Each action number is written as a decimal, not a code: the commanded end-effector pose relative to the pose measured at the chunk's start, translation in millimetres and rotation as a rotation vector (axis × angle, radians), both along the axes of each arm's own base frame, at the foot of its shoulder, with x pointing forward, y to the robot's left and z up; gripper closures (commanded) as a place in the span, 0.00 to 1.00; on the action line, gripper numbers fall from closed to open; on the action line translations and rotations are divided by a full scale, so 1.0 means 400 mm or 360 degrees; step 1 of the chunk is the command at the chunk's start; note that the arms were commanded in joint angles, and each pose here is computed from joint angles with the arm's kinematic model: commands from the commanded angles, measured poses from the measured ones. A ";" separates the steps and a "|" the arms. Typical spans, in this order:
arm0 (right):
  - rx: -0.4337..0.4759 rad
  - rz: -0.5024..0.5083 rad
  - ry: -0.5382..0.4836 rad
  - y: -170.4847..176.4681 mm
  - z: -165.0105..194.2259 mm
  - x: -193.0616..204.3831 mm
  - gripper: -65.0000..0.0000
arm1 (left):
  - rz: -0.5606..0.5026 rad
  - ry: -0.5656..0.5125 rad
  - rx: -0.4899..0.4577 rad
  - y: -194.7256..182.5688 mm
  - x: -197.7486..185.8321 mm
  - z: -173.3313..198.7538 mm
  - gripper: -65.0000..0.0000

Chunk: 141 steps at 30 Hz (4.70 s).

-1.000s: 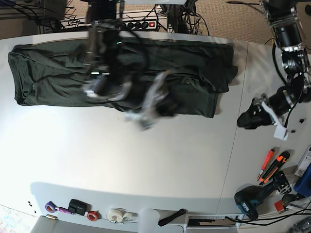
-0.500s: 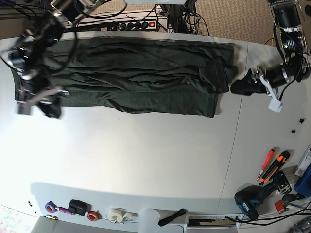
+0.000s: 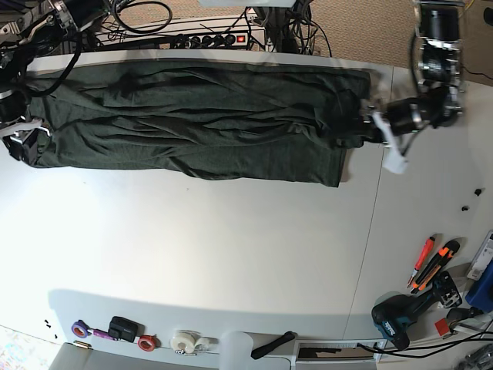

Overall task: Layout the t-shirt on the table in an organized manner, then fold the t-shirt properly
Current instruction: 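Grasp the shirt end with the left gripper and fold it toward the middle, then open the left gripper and move it back to the folded end, then grasp the folded end with the left gripper and push it further inward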

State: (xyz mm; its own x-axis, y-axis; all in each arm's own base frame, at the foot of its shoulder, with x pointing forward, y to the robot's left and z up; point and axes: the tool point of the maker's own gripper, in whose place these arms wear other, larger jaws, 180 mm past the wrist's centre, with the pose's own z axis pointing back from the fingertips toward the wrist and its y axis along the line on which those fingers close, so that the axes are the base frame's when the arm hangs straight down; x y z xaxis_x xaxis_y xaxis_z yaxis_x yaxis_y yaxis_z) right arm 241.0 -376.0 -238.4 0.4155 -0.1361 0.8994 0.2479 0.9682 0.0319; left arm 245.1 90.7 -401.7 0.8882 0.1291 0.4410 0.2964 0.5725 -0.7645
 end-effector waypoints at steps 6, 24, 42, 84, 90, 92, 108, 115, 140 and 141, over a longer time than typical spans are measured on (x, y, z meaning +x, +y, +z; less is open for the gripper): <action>-0.0058 0.0005 -0.0016 -0.009 0.021 -0.011 0.71 | -0.0083 0.0149 0.0035 -0.054 -0.052 -0.049 0.73; -0.0057 0.0005 -0.0014 -0.009 0.020 -0.011 0.71 | -0.0266 -0.0331 0.0026 -0.125 0.025 0.141 1.00; -0.0054 -0.0002 0.0026 -0.011 0.009 -0.017 0.71 | -0.0450 -0.0770 0.0062 -0.458 0.033 0.257 1.00; -0.0047 -0.0001 0.0050 -0.010 0.002 -0.022 0.71 | -0.0814 -0.1162 0.0334 -0.656 -0.013 0.328 0.49; -0.0049 -0.0001 0.0048 -0.010 0.003 -0.022 0.71 | -0.0769 -0.0994 0.0618 -0.515 0.035 0.232 0.49; -0.0048 -0.0001 0.0047 -0.010 0.003 -0.022 0.71 | -0.0715 -0.0957 0.0680 -0.471 0.056 0.215 0.49; -0.0047 -0.0001 0.0052 -0.010 0.001 -0.022 0.71 | -0.0342 -0.0703 0.0835 -0.307 0.155 0.090 0.58; -0.0046 -0.0001 0.0053 -0.009 0.001 -0.022 0.71 | -0.0405 -0.0645 0.0808 -0.317 0.137 0.045 0.58; -0.0048 -0.0001 0.0047 -0.010 0.002 -0.022 0.71 | -0.0955 -0.1039 -0.0226 -0.535 -0.106 0.346 1.00; -0.0048 -0.0002 0.0045 -0.010 0.003 -0.021 0.71 | -0.0947 -0.1025 -0.0248 -0.541 -0.114 0.346 1.00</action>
